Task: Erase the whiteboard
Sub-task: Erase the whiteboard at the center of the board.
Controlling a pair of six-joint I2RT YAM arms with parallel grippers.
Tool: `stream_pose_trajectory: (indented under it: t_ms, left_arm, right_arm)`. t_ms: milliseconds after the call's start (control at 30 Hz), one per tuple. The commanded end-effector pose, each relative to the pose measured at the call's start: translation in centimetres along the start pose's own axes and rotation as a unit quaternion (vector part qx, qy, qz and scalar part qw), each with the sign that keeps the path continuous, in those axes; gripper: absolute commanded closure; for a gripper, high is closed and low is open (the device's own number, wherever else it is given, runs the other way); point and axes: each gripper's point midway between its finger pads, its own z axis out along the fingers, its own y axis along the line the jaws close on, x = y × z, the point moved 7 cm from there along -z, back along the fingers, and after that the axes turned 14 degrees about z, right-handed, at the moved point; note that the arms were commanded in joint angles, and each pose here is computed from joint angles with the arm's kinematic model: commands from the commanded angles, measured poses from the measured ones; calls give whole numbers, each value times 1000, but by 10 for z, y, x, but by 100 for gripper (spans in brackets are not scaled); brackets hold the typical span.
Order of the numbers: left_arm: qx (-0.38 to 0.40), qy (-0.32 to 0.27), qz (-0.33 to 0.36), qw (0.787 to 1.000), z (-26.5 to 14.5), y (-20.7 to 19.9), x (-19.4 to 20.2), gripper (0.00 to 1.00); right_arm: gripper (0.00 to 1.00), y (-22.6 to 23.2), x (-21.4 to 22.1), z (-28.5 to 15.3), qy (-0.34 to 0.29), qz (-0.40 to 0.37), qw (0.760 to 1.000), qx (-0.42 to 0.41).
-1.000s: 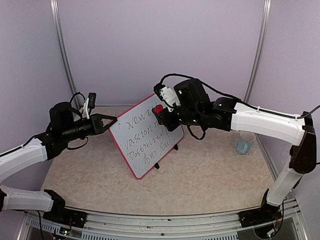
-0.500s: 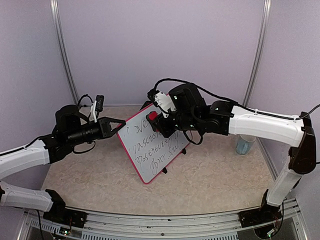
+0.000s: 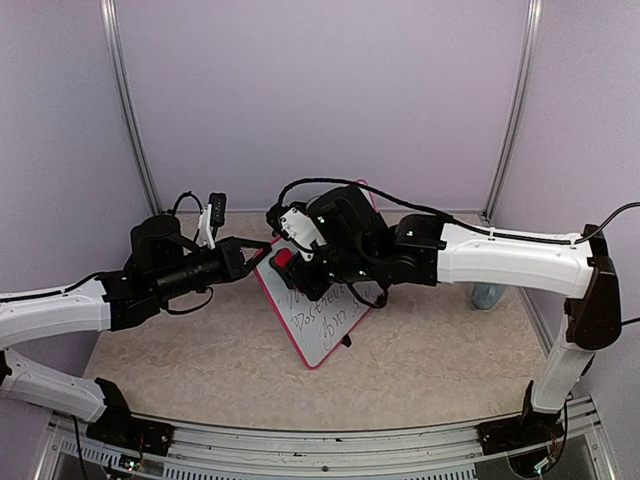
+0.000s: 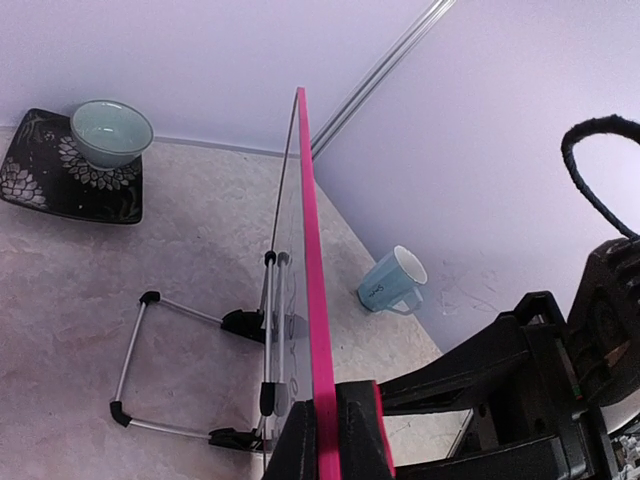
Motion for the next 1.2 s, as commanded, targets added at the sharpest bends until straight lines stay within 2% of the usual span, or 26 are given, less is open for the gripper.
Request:
stream_pose_trajectory:
  t_ms: [0, 233, 500, 700, 900, 1167]
  left_arm:
    - [2, 53, -8, 999, 7, -6, 23, 100]
    - [-9, 53, 22, 998, 6, -14, 20, 100]
    - [-9, 50, 34, 998, 6, -19, 18, 100]
    - [-11, 51, 38, 998, 7, -19, 20, 100]
    - [-6, 57, 46, 997, 10, -25, 22, 100]
    - [-11, 62, 59, 996, 11, -32, 24, 100]
  right_arm:
    - [68, 4, -9, 7, 0, -6, 1000, 6]
    - [68, 4, -2, 15, 19, -11, 1000, 11]
    - [68, -4, 26, 18, 56, -4, 998, 21]
    - [69, -7, 37, 15, 52, 3, 999, 16]
    - [72, -2, 15, 13, -1, 8, 1000, 9]
    - [72, 8, -22, 24, -16, 0, 999, 38]
